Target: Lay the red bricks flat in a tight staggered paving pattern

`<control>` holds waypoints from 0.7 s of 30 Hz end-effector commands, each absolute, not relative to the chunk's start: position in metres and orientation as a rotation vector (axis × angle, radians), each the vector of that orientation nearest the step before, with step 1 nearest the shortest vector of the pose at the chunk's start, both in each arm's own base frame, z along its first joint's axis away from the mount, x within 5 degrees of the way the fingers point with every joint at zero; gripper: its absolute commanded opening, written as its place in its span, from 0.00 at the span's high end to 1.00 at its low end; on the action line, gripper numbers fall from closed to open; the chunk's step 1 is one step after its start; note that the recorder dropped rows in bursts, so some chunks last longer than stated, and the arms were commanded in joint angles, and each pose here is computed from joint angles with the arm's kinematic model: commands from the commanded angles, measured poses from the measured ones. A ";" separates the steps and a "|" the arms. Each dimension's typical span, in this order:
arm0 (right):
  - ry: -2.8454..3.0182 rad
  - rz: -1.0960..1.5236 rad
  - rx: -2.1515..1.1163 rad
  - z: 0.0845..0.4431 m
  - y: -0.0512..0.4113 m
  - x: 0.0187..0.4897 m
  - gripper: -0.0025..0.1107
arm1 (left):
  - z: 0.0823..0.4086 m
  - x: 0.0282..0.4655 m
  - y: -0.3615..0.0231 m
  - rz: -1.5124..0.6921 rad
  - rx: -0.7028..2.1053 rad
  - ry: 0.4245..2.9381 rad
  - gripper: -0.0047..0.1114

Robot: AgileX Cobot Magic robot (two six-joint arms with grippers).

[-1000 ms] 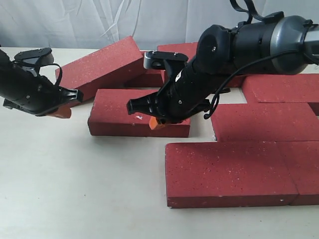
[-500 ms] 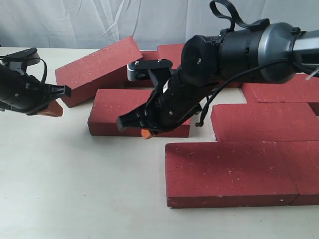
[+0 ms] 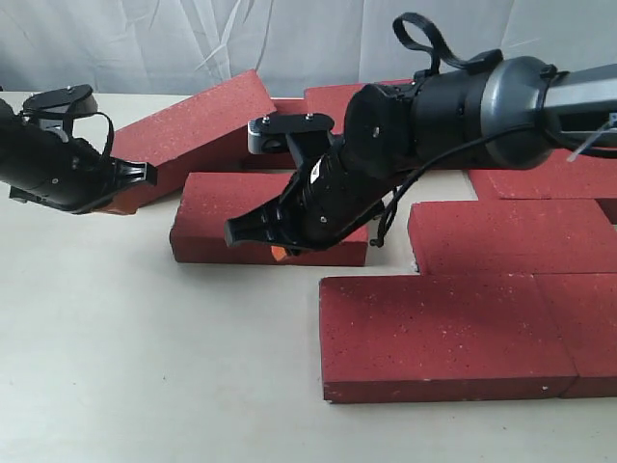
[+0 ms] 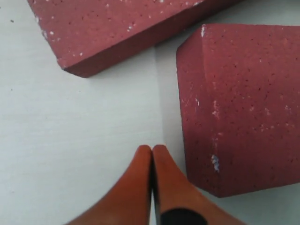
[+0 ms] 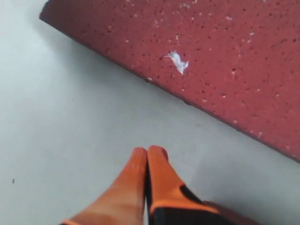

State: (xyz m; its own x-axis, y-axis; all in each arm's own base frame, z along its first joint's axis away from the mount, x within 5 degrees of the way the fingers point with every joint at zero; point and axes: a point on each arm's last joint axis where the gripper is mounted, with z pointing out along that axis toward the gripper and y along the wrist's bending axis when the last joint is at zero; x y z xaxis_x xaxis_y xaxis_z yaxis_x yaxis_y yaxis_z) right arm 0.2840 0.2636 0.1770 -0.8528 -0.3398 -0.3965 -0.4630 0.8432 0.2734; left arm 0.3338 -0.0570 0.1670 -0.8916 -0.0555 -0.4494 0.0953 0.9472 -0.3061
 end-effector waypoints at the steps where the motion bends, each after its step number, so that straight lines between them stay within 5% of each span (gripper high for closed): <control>1: 2.692 0.505 -0.569 0.163 0.265 0.289 0.98 | 0.168 0.338 -0.058 -0.423 0.019 2.603 0.96; 21: 2.694 0.537 -0.317 0.137 0.271 0.301 0.98 | 0.122 0.344 -0.085 -0.557 0.004 2.653 0.96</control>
State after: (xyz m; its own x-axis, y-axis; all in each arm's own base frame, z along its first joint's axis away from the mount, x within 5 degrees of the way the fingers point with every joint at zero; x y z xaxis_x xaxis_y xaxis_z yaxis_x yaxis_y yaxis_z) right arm 0.2988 0.2710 0.1392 -0.9024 -0.1745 -0.3939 -0.3110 0.8966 0.3154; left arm 0.3434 -0.0738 0.1242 -0.9123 -0.1033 -0.3962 0.0660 0.9179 -0.3913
